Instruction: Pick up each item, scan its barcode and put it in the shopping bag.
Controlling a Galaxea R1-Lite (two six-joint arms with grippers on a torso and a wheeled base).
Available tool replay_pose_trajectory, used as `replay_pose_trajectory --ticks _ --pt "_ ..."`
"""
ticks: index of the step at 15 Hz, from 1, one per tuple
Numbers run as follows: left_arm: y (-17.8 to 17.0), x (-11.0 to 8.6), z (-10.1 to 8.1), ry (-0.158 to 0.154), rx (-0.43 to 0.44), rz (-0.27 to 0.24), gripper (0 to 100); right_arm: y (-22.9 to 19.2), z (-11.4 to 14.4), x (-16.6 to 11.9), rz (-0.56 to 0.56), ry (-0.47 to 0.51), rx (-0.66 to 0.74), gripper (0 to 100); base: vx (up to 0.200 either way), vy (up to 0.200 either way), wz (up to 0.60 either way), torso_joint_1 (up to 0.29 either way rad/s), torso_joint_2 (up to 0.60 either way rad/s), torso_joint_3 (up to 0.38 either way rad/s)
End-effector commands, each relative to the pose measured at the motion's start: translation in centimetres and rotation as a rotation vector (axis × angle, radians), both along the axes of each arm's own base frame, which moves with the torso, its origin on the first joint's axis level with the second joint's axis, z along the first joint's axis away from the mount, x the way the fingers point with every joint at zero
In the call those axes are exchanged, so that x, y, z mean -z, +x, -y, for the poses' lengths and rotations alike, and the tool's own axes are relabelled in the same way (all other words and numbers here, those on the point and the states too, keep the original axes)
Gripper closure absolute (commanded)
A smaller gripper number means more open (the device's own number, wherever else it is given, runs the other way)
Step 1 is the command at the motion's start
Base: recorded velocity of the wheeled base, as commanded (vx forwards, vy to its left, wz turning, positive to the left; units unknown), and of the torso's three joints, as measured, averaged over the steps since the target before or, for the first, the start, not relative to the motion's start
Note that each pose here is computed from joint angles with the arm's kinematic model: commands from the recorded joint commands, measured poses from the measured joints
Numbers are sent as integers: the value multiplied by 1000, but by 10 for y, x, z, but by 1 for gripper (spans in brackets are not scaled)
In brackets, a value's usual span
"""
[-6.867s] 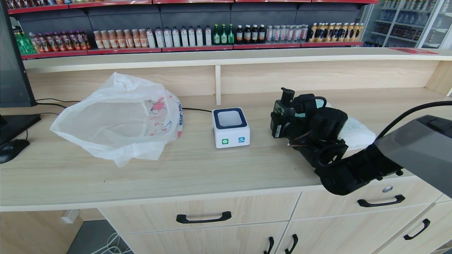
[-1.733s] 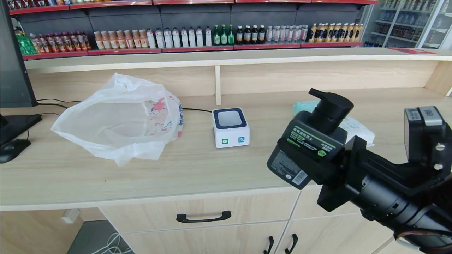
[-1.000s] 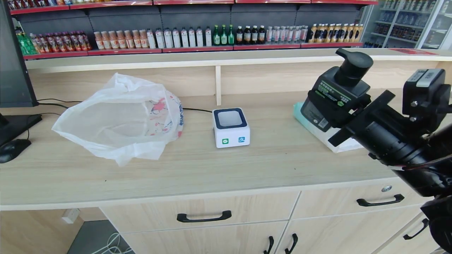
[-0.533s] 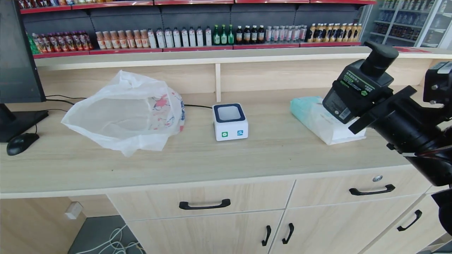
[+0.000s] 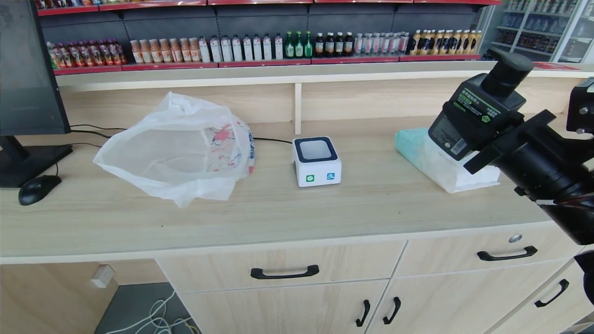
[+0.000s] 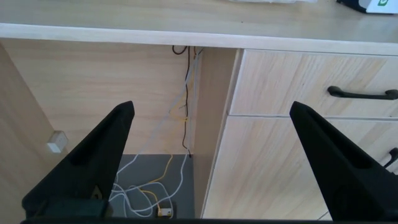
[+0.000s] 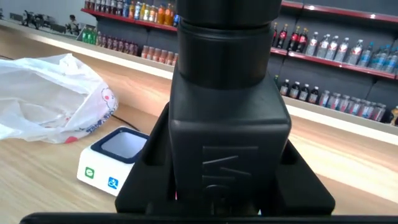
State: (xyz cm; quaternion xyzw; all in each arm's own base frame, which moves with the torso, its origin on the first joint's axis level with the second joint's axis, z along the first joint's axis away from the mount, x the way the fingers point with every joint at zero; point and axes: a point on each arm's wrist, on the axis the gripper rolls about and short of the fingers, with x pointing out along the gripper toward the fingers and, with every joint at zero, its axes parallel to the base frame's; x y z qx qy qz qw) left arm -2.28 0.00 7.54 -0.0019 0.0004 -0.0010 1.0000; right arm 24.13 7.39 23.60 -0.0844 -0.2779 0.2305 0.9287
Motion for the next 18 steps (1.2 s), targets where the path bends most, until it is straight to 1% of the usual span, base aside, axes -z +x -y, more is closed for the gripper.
replay_pose_trajectory --ticks 1,5,7,9,10,12,15,17,18 --pt "0 0 0 -1 0 1 0 -5 3 -2 9 2 7 100 0 200 0 2 7 2" --pt "0 0 0 -4 0 1 0 -3 4 -3 -10 40 -15 100 0 200 0 1 4 5" --pt "0 0 0 1 0 1 0 7 2 8 -55 34 -17 100 0 200 0 -2 2 2" --pt "0 0 0 1 0 1 0 15 -1 9 -57 31 -19 100 0 0 0 0 0 0" --pt "0 0 0 1 0 1 0 26 -4 5 -32 25 -35 100 0 0 0 0 0 0" --pt "0 0 0 1 0 1 0 47 -11 0 20 -20 -105 100 0 0 0 0 0 0" --pt "0 0 0 1 0 1 0 81 -8 2 112 -165 -200 100 0 0 0 0 0 0" --pt "0 0 0 -1 0 1 0 94 -11 -5 206 -224 -191 100 0 0 0 0 0 0" --pt "0 0 0 -1 0 1 0 96 -12 -6 214 -228 -186 100 0 0 0 0 0 0"
